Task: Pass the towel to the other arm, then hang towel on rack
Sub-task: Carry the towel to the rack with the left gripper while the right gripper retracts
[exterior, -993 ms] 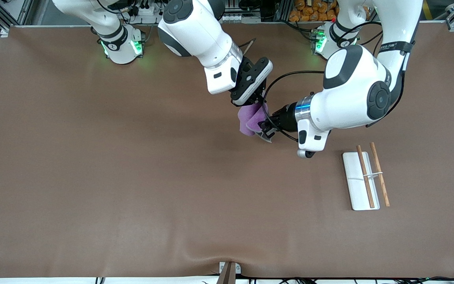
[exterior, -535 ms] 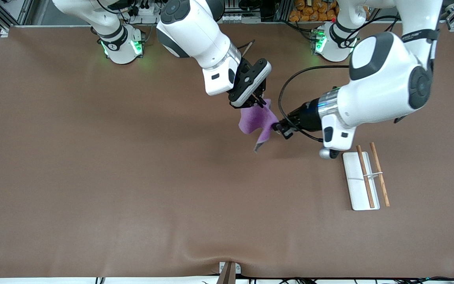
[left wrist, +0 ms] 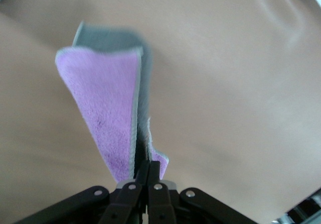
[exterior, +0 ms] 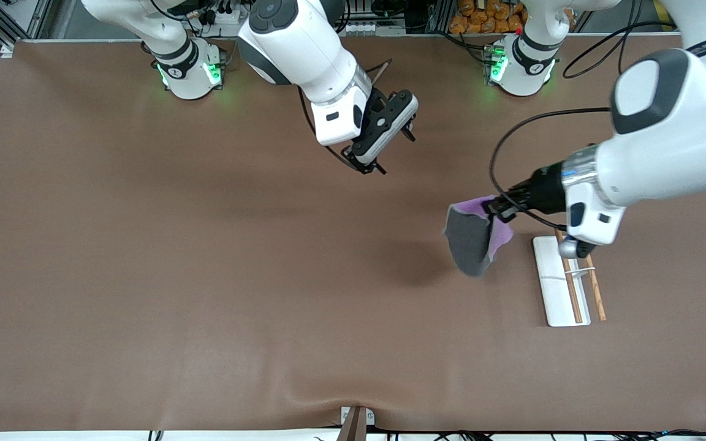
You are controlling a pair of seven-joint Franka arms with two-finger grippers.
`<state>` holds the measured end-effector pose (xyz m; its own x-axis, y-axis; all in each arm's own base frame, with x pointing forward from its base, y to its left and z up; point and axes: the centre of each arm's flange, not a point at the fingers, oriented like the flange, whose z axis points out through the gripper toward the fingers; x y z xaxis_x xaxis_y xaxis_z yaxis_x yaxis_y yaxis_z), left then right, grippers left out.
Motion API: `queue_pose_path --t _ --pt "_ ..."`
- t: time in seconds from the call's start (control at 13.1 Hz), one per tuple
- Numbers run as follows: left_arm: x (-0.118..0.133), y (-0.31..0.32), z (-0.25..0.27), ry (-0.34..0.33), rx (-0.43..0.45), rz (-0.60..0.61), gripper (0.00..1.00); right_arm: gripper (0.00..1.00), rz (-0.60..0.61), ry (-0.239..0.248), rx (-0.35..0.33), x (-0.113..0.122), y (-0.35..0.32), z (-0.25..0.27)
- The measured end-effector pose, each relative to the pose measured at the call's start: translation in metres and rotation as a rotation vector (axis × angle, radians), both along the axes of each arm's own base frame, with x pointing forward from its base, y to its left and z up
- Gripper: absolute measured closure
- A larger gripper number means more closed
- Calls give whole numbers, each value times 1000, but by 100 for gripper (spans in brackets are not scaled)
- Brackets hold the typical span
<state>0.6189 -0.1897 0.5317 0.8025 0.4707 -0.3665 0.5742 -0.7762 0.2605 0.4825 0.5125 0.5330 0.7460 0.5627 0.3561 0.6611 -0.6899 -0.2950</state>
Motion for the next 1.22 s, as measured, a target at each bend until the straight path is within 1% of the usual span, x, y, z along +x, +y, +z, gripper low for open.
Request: queue_pose_path --t 0.08,0.23,0.46,0.53,0.69,0.76,0.92,1.07,1.22 --pt "1 12 -2 -9 27 -37 98 0 -12 21 -36 7 -14 2" --pt "2 28 -7 -36 87 -125 98 0 -62 72 -114 30 -59 5" --pt "5 51 -10 -84 139 -250 98 0 -194 154 -224 78 -160 12" --pt "7 62 -12 -96 153 -292 98 0 -245 170 -262 94 -202 13" --pt "10 83 -14 -122 172 -371 98 0 -328 185 -327 116 -266 14" --pt "12 92 -16 -131 179 -407 98 0 -364 190 -350 122 -291 16" --pt "15 107 -23 -134 187 -446 98 0 -425 207 -390 125 -329 21" --pt "20 126 -34 -133 174 -474 98 0 -498 232 -429 122 -373 29" --pt "25 141 -43 -139 163 -495 98 0 -557 247 -469 111 -404 41"
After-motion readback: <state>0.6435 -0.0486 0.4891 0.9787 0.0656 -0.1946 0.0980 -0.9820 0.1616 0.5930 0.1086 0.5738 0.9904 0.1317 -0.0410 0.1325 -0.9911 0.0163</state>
